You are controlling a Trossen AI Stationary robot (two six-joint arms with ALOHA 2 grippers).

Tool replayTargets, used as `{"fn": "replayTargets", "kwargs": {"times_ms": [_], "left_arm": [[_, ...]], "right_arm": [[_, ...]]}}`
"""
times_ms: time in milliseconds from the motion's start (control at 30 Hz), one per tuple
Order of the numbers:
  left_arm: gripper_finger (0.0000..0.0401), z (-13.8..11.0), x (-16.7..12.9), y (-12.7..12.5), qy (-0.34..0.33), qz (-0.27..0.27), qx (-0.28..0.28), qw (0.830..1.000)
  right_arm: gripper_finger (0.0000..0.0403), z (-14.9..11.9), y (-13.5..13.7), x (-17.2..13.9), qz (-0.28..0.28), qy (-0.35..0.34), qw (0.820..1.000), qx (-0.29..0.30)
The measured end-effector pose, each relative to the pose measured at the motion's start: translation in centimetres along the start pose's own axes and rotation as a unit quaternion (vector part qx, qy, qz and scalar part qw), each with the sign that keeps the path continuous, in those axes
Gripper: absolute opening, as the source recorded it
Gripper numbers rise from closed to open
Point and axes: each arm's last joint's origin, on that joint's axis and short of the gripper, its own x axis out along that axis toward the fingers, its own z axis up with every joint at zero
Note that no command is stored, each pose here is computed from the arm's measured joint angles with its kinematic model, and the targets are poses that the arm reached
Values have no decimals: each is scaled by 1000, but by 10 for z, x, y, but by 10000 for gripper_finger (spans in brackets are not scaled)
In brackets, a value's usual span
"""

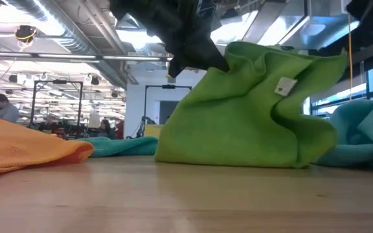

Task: Fold microfiber towels
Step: Fold the green microfiber cloth

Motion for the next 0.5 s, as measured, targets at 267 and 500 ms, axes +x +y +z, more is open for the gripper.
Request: {"fn": "replayTargets", "kwargs": {"times_ms": [267,500], "left_arm": [[0,0,0,-1,-1,-1,1,1000],[0,0,0,-2,-2,0,3,1000]], "right_arm": [[247,-1,7,21,-23,-54,994,93],[247,-14,-21,45,-145,-21,976,162]]}}
